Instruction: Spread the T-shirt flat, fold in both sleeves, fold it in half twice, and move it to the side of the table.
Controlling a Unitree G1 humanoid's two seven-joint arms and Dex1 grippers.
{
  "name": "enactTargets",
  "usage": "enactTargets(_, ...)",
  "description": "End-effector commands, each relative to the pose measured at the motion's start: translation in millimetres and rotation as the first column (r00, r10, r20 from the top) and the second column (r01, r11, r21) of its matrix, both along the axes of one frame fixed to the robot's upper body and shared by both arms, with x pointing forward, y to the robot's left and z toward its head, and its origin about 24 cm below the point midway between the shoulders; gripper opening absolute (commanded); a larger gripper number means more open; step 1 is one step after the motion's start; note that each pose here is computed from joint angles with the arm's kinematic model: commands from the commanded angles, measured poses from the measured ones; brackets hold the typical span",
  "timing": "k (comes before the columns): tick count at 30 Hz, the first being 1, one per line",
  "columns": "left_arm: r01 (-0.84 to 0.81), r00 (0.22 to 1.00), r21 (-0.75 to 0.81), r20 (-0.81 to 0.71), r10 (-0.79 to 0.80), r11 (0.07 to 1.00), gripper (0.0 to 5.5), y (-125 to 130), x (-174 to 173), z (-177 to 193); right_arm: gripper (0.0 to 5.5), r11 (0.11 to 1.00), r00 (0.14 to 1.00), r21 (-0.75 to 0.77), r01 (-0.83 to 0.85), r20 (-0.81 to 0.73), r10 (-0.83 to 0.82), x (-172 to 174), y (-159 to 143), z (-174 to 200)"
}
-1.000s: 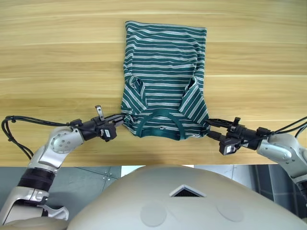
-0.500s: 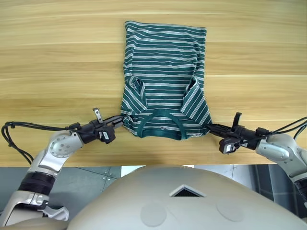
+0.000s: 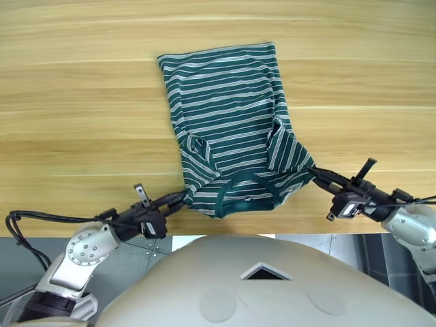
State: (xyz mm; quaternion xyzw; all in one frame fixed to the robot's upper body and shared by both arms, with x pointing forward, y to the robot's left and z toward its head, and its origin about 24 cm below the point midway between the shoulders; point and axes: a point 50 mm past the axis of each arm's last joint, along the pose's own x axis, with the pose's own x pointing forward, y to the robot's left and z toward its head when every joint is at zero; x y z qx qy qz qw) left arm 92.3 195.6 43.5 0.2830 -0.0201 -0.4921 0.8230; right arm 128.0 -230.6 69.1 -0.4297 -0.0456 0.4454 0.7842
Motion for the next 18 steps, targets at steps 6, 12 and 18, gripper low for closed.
enactTargets(6, -0.256, 0.932, -0.135, 0.227, 0.281, 0.957, 0.02, 9, 94, 5, 0.00, 0.995, 0.952, 0.098, -0.020, 0.306, -0.011, 98, 28, 33)
enactTargets(12, -0.372, 0.875, -0.159, 0.270, 0.402, 0.915, 0.02, 9, 150, 5, 0.00, 0.987, 0.935, 0.151, 0.045, 0.342, -0.095, 158, 49, 32)
enactTargets(18, -0.449, 0.838, -0.189, 0.249, 0.485, 0.873, 0.02, 3, 203, 4, 0.00, 0.963, 0.909, 0.147, 0.226, 0.323, -0.262, 213, 58, 17)
